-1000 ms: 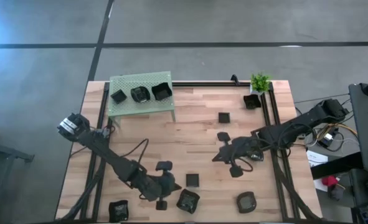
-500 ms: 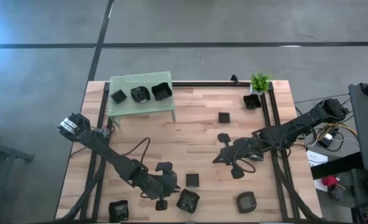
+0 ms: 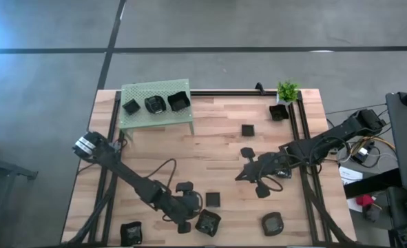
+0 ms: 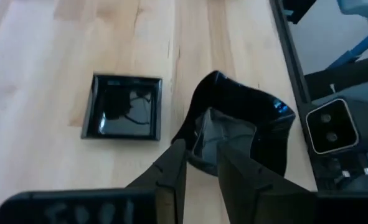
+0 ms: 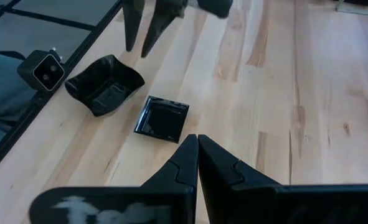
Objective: Pick & Place Mini shaped plates
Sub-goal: Stack the black wave square shaped plate on top of the wave square shaped plate on the shelf
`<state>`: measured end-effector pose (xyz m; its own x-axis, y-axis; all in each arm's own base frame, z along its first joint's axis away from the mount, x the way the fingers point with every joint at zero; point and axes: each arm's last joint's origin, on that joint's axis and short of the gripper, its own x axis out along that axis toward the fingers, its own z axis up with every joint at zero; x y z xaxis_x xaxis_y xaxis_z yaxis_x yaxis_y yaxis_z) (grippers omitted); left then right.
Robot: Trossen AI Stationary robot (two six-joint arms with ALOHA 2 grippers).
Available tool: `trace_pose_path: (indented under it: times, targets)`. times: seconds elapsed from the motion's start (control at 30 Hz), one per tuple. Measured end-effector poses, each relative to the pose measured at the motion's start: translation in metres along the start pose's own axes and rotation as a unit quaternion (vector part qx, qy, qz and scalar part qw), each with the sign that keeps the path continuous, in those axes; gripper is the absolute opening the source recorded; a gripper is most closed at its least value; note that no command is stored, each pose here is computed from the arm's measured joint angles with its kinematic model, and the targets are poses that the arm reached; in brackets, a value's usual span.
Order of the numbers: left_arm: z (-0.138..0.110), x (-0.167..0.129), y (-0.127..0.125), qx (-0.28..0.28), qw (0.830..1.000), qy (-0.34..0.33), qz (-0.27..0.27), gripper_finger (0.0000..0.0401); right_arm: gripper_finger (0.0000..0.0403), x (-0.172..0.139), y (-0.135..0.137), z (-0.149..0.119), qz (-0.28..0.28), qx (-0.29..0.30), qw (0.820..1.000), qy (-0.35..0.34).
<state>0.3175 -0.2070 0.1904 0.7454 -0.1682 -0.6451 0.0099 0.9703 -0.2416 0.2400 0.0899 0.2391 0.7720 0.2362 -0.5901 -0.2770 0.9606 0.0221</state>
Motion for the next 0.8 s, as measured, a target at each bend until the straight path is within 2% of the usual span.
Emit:
trace_pose_path:
  times: [0.2,0.37,0.8]
  targets:
    - [-0.002,0.012,0.010,-0.117,0.993,0.020,0.005,0.0080,0.0008,0.000,0.000,0.000,0.000,0.001,1.000,0.000]
    - [-0.002,0.018,0.018,-0.181,0.983,0.035,0.006,0.0080,0.0009,0.000,0.000,0.000,0.000,0.001,1.000,0.000]
    - [-0.004,0.028,0.024,-0.261,0.964,0.056,0.002,0.0080,0.0009,0.000,0.000,0.000,0.000,0.000,1.000,0.001]
